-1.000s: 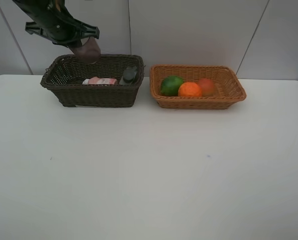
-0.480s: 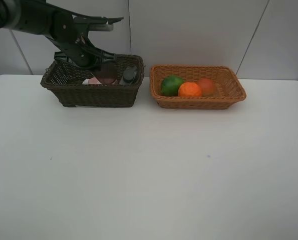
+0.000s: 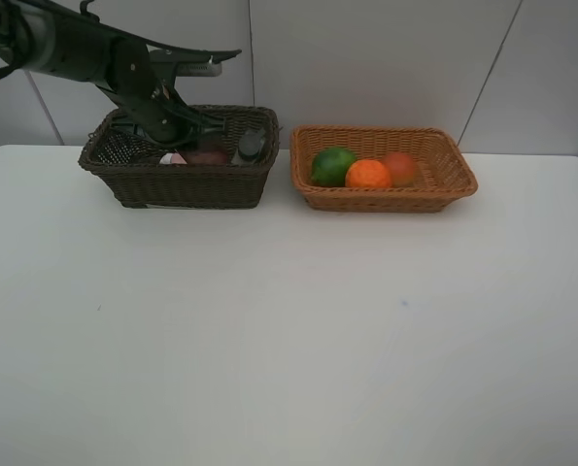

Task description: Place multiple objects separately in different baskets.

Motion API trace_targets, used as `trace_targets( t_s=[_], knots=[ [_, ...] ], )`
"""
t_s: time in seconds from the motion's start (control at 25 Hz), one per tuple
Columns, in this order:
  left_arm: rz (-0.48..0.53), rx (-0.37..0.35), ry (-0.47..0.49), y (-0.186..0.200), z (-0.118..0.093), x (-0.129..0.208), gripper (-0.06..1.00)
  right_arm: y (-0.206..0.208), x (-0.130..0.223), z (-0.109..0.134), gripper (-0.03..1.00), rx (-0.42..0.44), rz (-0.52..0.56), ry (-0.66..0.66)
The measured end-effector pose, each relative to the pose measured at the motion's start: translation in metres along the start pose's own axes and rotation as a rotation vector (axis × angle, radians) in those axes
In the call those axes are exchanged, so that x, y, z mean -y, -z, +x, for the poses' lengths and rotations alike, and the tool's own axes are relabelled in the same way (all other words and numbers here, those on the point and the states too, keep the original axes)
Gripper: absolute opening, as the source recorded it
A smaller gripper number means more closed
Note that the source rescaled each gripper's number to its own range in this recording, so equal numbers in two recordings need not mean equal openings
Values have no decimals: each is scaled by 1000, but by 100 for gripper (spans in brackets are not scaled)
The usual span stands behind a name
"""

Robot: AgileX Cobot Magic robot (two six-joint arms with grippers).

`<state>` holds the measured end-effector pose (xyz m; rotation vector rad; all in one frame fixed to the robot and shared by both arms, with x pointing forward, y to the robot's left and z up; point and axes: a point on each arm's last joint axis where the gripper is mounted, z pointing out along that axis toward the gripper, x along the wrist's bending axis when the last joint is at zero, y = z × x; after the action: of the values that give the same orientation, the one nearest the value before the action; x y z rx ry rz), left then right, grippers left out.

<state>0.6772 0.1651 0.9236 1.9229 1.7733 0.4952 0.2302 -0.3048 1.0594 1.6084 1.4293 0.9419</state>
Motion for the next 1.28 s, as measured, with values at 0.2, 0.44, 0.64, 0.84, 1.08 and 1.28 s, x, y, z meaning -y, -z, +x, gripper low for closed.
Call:
trace_targets(
  t_s=[0.2,0.44,0.64,0.84,1.08,1.28],
  knots=[
    [0,1,1,0,0,0,70,0,0,0,92,0,0,0],
    [22,-11,4,6,1,0,99,0,0,0,92,0,0,0],
    [19,-28,-9,47,3,-13,100,0,0,0,92,0,0,0],
    [57,-67,-8,103,9,-20,100,0,0,0,92,0,0,0],
    [29,-76,-23,177,19,-11,100,0,0,0,92,0,0,0],
    [-23,-67,-18,236,32,28,100,0,0,0,92,0,0,0]
  ],
)
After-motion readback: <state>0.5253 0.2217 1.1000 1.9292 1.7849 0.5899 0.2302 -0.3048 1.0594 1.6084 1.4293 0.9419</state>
